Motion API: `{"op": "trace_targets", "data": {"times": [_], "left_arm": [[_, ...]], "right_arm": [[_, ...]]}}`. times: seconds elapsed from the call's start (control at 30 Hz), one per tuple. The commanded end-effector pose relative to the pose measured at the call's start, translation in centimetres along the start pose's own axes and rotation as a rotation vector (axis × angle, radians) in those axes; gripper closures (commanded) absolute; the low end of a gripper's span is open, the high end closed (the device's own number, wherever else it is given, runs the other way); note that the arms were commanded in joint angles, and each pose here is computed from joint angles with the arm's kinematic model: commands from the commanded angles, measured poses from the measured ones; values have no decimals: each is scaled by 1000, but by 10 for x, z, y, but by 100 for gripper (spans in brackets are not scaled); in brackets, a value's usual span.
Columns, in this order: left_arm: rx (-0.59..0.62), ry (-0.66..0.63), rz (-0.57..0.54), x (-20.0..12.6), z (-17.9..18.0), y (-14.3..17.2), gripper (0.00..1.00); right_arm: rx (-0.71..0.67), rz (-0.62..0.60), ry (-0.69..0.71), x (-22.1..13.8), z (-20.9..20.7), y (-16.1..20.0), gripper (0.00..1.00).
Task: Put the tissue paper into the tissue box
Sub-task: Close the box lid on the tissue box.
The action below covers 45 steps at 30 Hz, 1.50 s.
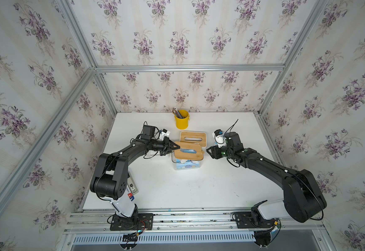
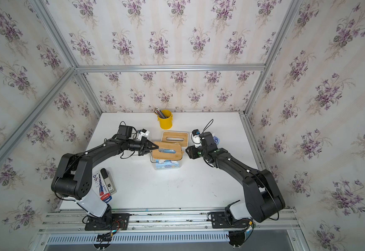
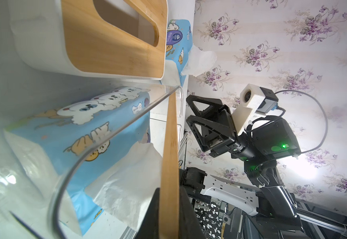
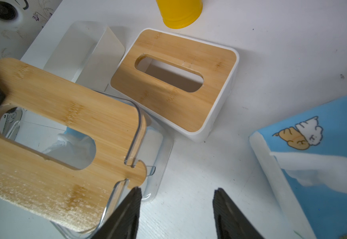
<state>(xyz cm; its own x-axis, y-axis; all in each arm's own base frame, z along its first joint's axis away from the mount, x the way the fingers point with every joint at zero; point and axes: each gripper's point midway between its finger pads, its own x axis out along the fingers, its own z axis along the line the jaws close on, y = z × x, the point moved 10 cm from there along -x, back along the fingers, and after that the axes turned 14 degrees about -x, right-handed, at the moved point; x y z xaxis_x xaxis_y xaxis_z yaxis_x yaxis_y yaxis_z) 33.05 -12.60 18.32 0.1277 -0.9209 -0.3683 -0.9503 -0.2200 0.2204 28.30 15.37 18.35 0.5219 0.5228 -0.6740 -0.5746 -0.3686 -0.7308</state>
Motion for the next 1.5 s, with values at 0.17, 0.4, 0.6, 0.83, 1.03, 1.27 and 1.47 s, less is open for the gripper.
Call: {"op": "trace_targets", "data": {"times": [0.17,0.4,0.6,0.83,1.03,1.27,1.47], "left_arm": [[16,-41,-22,2,4,-1,82],[24,-44,-20,3,3,0,84],[33,-39,-19,3,-1,2,87],[38,-36,-19,3,-2,4,87],[46,-31,-17,4,-4,6,87],[50,-26,-14,4,-5,6,87],[49,-19,-10,5,-4,6,88]], "right_arm": [[3,-26,-23,0,2,-7,40],[55,-70,-171,2,11,-15,35],[141,-53,-202,11,16,-21,23],[187,53,-159,29,24,-22,21],[189,117,-78,40,22,-21,24],[190,149,-111,49,37,-20,32],[195,163,-102,52,37,-21,35]]}}
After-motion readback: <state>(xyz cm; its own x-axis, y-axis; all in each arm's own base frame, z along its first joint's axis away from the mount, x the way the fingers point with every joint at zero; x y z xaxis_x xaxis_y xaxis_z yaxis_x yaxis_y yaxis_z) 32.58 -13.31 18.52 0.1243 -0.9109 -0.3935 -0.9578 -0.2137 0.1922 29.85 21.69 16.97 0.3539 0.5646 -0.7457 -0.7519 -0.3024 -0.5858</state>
